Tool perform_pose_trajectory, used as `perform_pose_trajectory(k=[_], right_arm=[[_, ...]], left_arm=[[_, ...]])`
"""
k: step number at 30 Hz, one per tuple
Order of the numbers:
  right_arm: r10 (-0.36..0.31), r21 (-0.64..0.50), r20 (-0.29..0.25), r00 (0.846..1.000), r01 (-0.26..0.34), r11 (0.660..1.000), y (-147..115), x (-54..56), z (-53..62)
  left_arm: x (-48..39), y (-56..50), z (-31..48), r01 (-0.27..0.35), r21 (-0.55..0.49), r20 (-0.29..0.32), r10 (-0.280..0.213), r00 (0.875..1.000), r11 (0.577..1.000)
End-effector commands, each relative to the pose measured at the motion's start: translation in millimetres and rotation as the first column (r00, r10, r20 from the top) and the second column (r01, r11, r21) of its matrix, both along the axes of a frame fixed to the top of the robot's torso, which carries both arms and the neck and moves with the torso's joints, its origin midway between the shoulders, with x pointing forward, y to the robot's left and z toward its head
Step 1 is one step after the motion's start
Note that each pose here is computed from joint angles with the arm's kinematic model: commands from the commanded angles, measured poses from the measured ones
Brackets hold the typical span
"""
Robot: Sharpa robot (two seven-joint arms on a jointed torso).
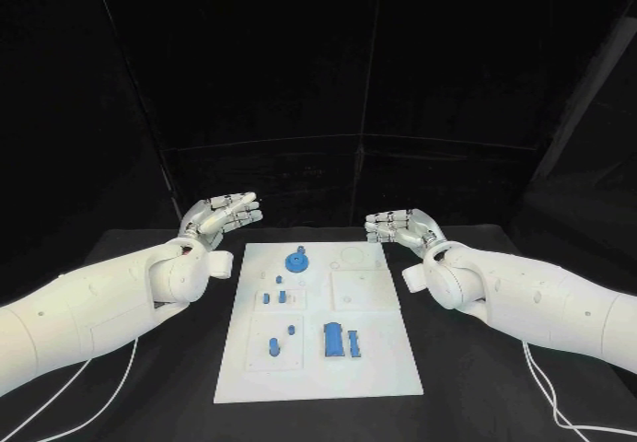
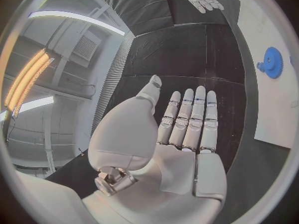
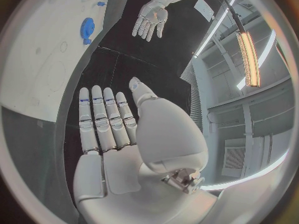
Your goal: Assemble the parts on the task board
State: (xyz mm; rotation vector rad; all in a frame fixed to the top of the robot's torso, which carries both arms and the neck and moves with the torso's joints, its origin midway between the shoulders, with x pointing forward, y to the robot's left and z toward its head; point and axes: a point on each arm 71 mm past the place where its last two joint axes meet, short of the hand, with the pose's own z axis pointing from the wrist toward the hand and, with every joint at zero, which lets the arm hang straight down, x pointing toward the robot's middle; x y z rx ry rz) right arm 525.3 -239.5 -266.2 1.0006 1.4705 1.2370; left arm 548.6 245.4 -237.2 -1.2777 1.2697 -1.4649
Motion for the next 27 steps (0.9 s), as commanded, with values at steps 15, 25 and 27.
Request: perform_pose_trajectory(k=[15, 25, 27], right_arm=[[-0.155, 0.133, 0.028, 0.988, 0.150, 0.980, 35, -42.4, 29.8], [-0.211, 0.167, 0.014, 0.977, 0.206, 0.964, 47, -63.5, 42.0], [-0.211, 0.167, 0.014, 0.977, 0.206, 0.964, 47, -63.6, 42.0]], left_arm=[[-46.9, -33.6, -0.1, -0.084, 0.104, 0.002, 0.084, 0.996, 0.991], [-82.0, -51.0, 10.9, -0.151, 0.163, 0.036, 0.147, 0.988, 0.975], [-85.4, -52.4, 12.4, -0.158, 0.168, 0.041, 0.154, 0.987, 0.973]])
